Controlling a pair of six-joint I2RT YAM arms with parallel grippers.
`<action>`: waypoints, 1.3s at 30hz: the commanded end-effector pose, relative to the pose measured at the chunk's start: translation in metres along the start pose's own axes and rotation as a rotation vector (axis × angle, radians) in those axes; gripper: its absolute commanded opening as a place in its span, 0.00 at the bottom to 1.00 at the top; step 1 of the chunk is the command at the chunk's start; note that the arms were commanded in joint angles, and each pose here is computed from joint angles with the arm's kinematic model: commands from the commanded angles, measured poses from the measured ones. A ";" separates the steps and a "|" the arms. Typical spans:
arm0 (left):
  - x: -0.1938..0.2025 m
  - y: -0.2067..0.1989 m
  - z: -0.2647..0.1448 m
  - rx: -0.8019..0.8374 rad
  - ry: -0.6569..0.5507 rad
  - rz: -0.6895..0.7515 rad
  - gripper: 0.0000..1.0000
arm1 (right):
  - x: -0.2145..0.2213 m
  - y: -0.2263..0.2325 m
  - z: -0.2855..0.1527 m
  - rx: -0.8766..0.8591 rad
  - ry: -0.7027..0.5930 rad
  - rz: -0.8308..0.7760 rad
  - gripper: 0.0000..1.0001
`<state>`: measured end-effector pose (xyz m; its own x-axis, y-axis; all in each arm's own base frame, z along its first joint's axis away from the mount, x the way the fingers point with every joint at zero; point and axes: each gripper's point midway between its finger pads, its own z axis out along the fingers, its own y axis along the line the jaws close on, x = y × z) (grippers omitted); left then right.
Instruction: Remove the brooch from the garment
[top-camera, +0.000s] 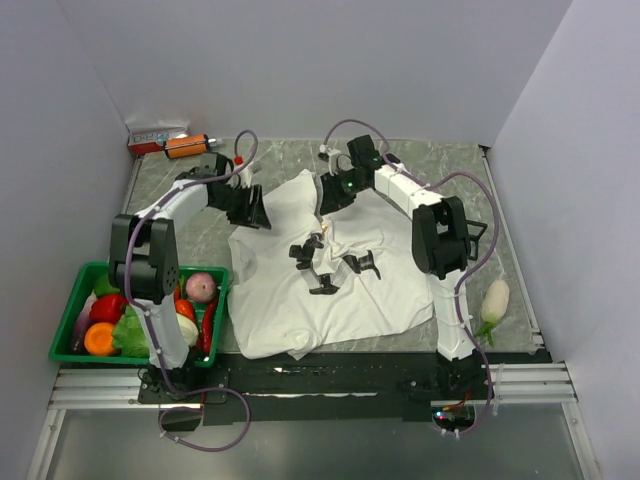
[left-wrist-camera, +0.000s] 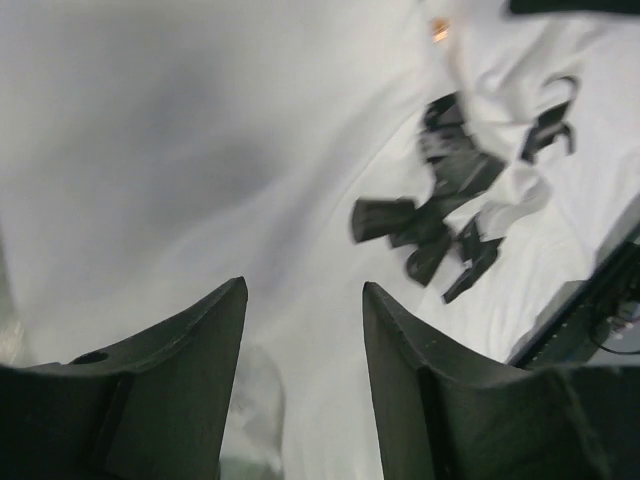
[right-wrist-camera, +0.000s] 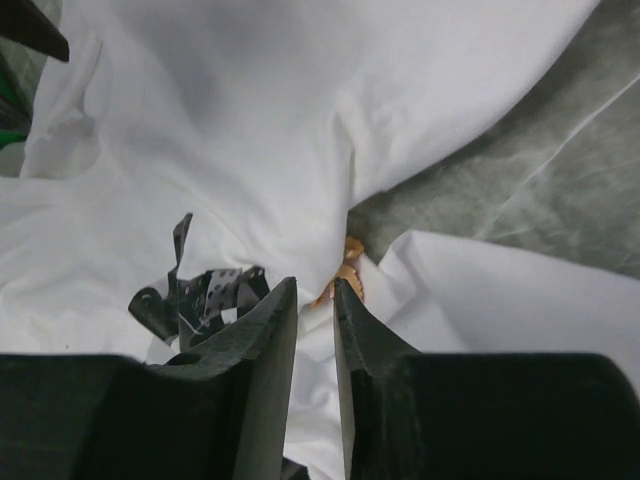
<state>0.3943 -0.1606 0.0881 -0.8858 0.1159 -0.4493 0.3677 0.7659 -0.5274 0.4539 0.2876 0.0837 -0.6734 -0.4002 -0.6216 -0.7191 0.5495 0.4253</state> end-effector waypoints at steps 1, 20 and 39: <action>-0.012 -0.030 0.015 0.188 0.020 0.008 0.55 | 0.007 0.007 0.002 -0.016 0.027 0.005 0.32; -0.024 -0.034 0.022 0.251 0.026 -0.010 0.55 | 0.038 -0.018 0.027 0.042 0.148 -0.006 0.38; -0.019 -0.032 0.025 0.247 0.037 -0.029 0.56 | 0.051 -0.017 0.042 0.072 0.231 -0.054 0.15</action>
<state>0.4025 -0.1993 0.0863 -0.9167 0.1225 -0.3804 0.3710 0.6142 -0.6964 0.4423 0.2851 0.0263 -0.6722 -0.5519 -0.4935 -0.7352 0.5766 0.3565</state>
